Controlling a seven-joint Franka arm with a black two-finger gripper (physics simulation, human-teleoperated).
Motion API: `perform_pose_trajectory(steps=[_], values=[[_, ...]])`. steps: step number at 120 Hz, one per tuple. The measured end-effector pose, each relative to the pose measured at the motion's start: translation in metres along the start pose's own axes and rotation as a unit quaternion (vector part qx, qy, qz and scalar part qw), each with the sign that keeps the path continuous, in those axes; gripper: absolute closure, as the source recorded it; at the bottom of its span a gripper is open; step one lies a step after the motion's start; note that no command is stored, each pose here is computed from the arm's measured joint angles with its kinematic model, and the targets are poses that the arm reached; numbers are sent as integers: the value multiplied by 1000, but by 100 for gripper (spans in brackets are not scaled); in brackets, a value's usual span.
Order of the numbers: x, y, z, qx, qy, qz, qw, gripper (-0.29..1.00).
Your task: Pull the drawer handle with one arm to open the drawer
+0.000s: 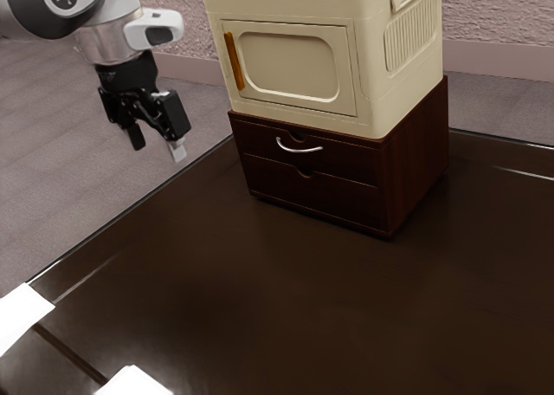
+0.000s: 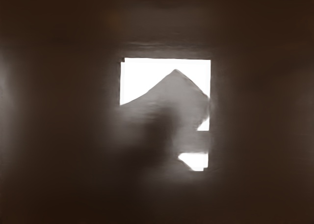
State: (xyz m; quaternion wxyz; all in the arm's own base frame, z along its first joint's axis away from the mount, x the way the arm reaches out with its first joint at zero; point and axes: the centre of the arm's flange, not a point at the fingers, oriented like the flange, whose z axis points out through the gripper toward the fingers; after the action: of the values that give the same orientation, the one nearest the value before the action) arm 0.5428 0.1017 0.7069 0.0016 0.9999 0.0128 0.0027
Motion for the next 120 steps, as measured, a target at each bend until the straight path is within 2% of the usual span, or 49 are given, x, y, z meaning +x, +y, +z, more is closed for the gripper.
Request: perform_pose_trajectory(steps=[14, 18, 25, 32, 54, 68, 78, 89, 101, 120], values=[[-2, -3, -1, 0, -3, 8, 1000, 0], [-13, -2, -27, 4, 22, 9, 1000, 0], [-47, 2, -99, 23, 97, 8, 995, 0], [-72, 5, -133, 32, 131, 8, 991, 0], [-87, 13, -147, 18, 143, 21, 989, 0], [-59, 12, -103, 10, 96, 16, 995, 0], [-42, 12, -49, 6, 47, 2, 999, 0], [-41, 10, 16, 1, 13, -15, 1000, 0], [-67, 10, 74, 1, 17, -36, 999, 0], [-90, 40, 89, -3, 30, -16, 999, 0]])
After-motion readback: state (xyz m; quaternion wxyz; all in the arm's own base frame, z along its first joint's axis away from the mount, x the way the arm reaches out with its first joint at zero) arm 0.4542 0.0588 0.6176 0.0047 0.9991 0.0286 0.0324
